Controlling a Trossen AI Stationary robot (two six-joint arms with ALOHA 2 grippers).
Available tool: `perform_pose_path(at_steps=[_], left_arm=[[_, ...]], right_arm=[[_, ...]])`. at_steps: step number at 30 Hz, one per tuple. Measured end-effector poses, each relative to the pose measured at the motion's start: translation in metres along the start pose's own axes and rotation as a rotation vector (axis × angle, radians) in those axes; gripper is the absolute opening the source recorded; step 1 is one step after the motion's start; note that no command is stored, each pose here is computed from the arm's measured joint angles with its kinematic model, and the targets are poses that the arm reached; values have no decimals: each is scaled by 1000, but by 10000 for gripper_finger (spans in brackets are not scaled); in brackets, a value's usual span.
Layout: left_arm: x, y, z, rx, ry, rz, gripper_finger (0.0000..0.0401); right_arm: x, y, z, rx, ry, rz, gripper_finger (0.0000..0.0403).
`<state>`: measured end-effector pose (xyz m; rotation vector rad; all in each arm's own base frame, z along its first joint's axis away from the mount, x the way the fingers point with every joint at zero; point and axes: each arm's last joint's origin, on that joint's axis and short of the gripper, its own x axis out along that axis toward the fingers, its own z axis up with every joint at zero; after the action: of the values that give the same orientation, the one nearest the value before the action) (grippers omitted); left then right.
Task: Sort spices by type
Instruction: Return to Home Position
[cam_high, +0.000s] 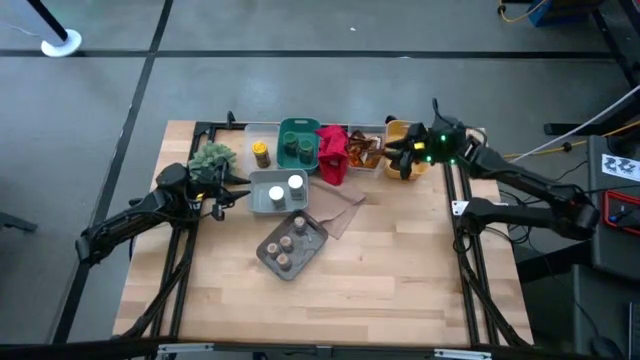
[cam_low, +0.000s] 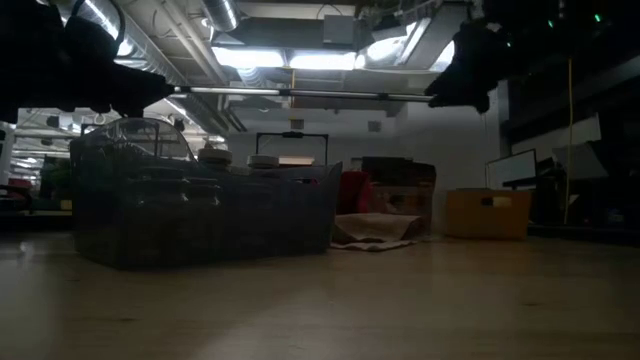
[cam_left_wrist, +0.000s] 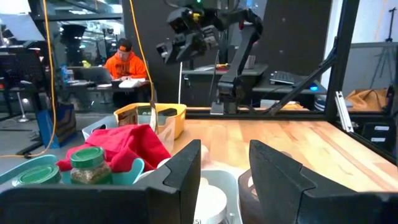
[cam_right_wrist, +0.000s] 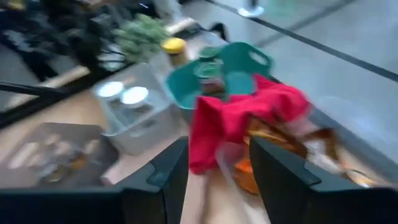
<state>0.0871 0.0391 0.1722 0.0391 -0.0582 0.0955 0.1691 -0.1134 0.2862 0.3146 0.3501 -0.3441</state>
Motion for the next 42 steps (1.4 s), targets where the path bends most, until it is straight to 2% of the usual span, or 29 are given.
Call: perform_pose_path(at_steps=[2,6,13,19,24,30,42], left_arm=[[0,0,0,-9,3,-1,127],[2,-1,-2,-32,22,-15,127],[6,-1,-7,-70,76,-32,127],[7,0,-10,-88,107,-28,127],[8,0,-11,-130,118,-25,127],[8,0,-11,-128,117,-25,127],[8,0,-11,-180,118,-18,127]], right_arm=[[5,-2,-14,2,-20,51,170],[15,-3,-40,10,-25,72,170],[28,14,-84,-14,-84,112,170],[29,17,-113,-23,-53,82,170],[29,13,-128,7,-10,68,170],[27,10,-142,8,6,64,170],[9,6,-168,1,-77,84,170]])
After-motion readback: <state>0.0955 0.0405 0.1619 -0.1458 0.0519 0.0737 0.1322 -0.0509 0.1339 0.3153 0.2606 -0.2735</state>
